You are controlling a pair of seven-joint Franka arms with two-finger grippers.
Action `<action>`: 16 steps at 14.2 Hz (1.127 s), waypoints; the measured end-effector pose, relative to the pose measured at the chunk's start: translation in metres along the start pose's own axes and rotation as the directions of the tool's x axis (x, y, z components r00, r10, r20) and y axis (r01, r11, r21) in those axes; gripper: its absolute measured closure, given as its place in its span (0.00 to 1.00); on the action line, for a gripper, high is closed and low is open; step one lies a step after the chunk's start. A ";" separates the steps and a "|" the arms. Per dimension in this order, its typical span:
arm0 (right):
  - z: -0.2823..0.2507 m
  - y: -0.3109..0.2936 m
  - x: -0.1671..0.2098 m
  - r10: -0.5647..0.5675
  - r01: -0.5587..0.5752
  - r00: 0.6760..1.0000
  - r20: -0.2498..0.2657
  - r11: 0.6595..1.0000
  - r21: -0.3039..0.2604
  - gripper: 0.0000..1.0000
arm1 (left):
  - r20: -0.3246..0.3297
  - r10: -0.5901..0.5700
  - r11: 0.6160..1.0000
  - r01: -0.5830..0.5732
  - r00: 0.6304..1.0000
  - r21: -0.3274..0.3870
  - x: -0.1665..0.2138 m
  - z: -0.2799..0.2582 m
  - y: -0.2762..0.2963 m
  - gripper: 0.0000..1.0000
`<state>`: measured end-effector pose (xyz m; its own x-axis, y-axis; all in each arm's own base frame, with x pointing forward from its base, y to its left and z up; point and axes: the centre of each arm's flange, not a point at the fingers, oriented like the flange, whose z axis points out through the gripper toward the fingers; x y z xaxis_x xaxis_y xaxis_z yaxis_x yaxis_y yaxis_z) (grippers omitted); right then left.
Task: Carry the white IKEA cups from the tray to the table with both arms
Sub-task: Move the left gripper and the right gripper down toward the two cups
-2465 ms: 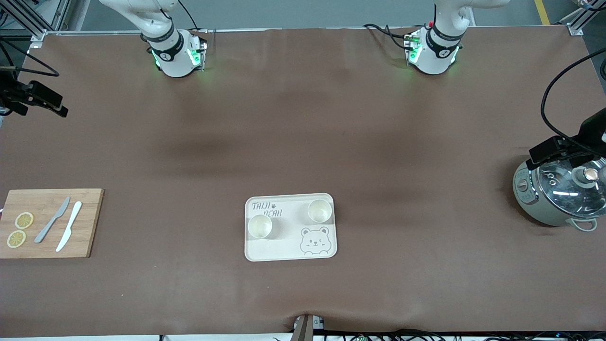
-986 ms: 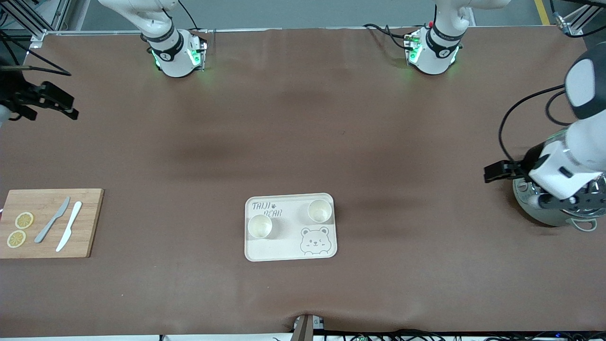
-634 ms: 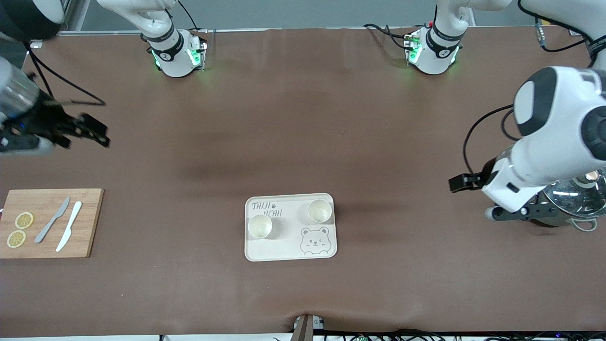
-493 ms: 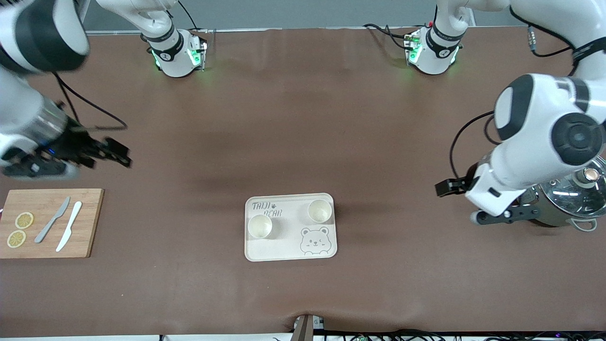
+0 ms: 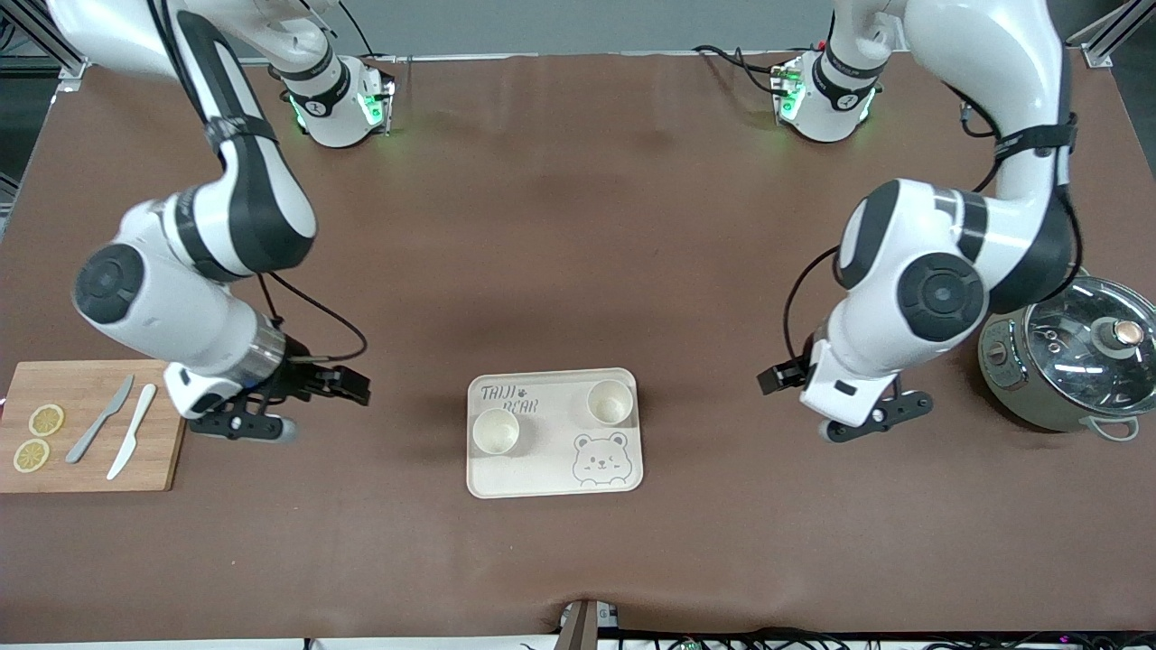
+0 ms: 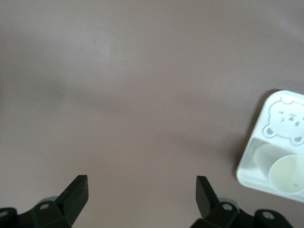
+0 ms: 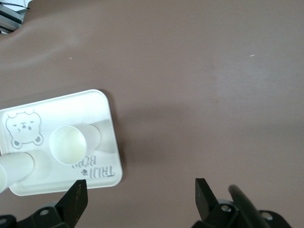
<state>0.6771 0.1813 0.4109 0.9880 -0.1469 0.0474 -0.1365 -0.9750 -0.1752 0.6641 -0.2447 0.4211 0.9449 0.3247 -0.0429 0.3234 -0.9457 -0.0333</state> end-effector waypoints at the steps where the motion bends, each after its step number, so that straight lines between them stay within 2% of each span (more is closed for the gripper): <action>1: 0.008 -0.012 0.001 0.010 -0.010 1.000 -0.001 1.000 -0.006 0.00 | -0.012 -0.010 1.000 0.009 1.000 -0.021 -0.002 0.005 0.010 0.00; 3: 0.028 -0.030 0.004 0.027 -0.027 0.999 -0.017 1.000 -0.006 0.00 | 0.002 -0.023 0.996 0.023 1.000 -0.084 -0.007 0.014 0.028 0.00; 5: 0.051 -0.044 0.004 0.030 -0.030 0.999 -0.035 1.000 0.000 0.00 | 0.023 -0.025 0.994 0.027 0.999 -0.108 -0.016 0.028 0.045 0.00; 9: 0.087 -0.060 -0.001 0.013 -0.014 0.999 -0.048 1.000 -0.016 0.00 | -0.015 -0.087 0.985 0.084 0.996 -0.154 -0.036 0.062 0.092 0.00; 11: 0.096 -0.068 -0.003 0.008 -0.010 0.998 -0.060 1.000 -0.020 0.00 | -0.021 -0.127 0.978 0.122 0.992 -0.168 -0.043 0.080 0.107 0.00; 16: 0.121 -0.082 -0.012 -0.011 0.010 0.999 -0.048 1.000 -0.023 0.00 | -0.020 -0.142 0.976 0.137 0.990 -0.169 -0.060 0.124 0.133 0.00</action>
<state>0.6849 0.2838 0.3053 0.9849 -0.1442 0.0964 -0.1286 -0.9800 -0.1519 0.6440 -0.3881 0.2954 0.8902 0.4552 -0.0179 0.4534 -0.8817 0.1301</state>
